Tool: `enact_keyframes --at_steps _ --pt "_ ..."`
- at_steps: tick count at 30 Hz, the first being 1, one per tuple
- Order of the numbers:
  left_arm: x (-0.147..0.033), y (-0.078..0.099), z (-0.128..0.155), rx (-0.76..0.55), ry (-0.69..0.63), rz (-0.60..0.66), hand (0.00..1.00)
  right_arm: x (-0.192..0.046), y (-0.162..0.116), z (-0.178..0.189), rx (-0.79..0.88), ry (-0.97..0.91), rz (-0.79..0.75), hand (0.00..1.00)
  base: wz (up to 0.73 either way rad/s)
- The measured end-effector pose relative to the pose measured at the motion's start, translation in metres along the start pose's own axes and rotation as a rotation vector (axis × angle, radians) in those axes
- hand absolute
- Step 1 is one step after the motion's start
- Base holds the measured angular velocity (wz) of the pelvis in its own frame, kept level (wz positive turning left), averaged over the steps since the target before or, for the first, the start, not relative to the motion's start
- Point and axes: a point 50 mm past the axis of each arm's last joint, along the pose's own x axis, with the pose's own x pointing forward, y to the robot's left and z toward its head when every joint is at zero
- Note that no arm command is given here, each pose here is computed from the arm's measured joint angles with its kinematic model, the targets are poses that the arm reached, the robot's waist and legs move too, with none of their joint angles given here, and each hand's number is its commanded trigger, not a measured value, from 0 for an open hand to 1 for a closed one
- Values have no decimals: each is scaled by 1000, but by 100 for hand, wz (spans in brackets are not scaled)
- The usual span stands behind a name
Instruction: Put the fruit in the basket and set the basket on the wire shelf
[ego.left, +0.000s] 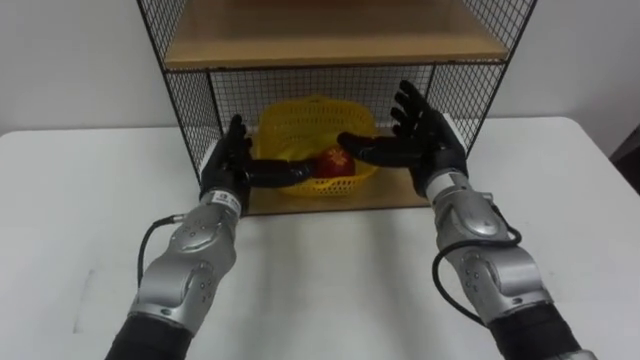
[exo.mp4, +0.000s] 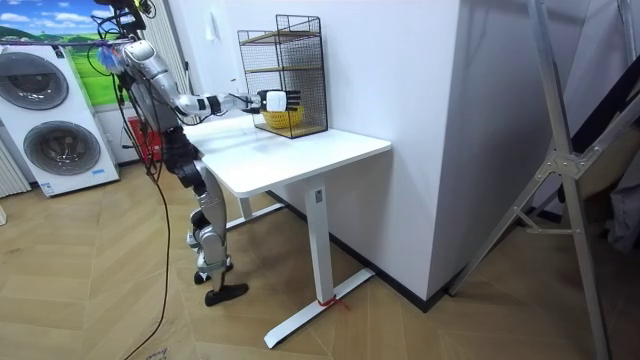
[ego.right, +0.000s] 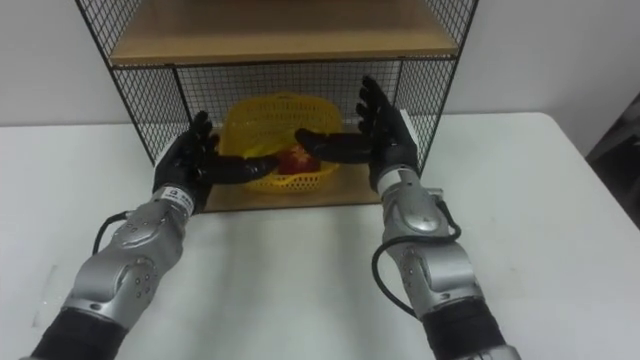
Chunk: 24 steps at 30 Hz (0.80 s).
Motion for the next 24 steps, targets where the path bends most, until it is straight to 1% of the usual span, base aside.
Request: enact_keyframes --at_steps 2,3,7,10,13,15,16,18,19,21,24 --pt "-6 2 1 -2 -23 -11 0 -7 -1 -4 -6 1 -2 0 0" --pt "-12 6 0 -1 -34 -5 0 -10 -3 -7 -4 7 0 0 -4" --pt "-26 13 -7 -8 -38 11 0 -19 -9 -10 -16 9 -6 0 0" --pt "-33 12 -5 19 -65 10 0 -23 -8 -5 -35 -20 9 0 0" --pt "-40 8 6 43 -142 -31 0 -31 -4 0 -74 -72 36 0 0" --pt "-53 8 8 32 -193 -65 0 -41 -2 2 -43 -102 61 0 0" --pt "-56 9 6 30 -198 -71 0 -44 -3 2 -32 -109 65 0 0" --pt "-67 12 -9 24 -159 -81 0 -57 -7 -8 3 -97 62 0 0" --pt "-70 13 -14 24 -141 -81 0 -60 -8 -12 2 -84 63 0 0" --pt "-83 20 -31 33 -75 -73 0 -75 -13 -28 -26 -27 60 0 0" --pt "-95 24 -34 50 -62 -91 0 -84 -19 -36 -39 4 64 0 -2"
